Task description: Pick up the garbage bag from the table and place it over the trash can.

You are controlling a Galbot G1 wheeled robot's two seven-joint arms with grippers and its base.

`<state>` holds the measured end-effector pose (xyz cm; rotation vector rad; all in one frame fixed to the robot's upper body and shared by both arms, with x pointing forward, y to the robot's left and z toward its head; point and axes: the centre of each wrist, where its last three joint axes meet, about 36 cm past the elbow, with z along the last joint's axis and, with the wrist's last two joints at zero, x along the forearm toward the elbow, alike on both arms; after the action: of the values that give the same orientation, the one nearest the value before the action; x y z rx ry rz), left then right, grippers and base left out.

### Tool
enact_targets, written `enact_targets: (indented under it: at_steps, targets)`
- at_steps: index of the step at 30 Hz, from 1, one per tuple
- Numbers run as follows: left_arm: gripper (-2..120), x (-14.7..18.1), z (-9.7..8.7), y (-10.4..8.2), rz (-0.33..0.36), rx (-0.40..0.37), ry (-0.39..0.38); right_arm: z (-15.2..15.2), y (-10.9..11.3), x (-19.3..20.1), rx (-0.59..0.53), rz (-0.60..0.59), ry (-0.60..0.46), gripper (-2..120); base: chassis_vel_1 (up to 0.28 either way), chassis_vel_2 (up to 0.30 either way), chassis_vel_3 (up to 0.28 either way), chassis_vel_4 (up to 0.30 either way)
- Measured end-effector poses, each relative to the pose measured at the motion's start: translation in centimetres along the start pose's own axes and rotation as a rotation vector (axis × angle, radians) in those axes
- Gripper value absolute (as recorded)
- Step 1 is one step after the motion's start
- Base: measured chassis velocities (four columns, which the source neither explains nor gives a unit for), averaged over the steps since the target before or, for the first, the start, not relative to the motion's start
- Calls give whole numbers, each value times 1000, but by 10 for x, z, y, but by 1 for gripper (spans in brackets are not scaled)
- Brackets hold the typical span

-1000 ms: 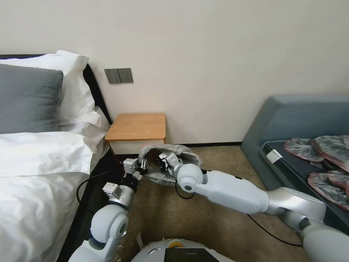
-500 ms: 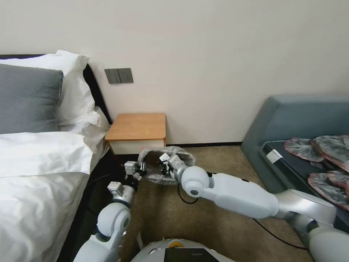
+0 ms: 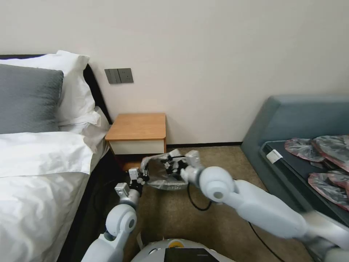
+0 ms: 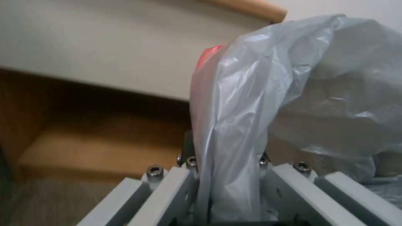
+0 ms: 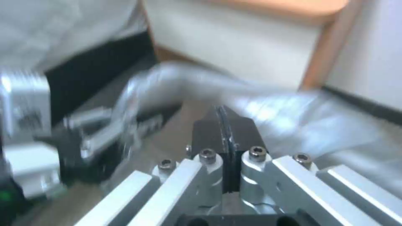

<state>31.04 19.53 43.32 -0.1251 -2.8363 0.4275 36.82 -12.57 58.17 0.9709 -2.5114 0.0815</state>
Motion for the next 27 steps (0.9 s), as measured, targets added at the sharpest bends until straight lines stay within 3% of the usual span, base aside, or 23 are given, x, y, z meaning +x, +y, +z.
enact_targets:
  at_steps: [7, 18, 27]
  targets:
    - [3, -1, 4, -5, -4, 15, 53, 32, -29, 31, -7, 67, -77, 0, 0, 0, 0, 0]
    - [3, 13, -2, 3, -69, 32, 57, 56, -40, 33, 62, 155, -286, 0, 0, 0, 0, 0]
    - [3, 17, -3, 11, -86, 15, 62, 93, -23, 40, 67, 273, -379, 0, 0, 0, 0, 0]
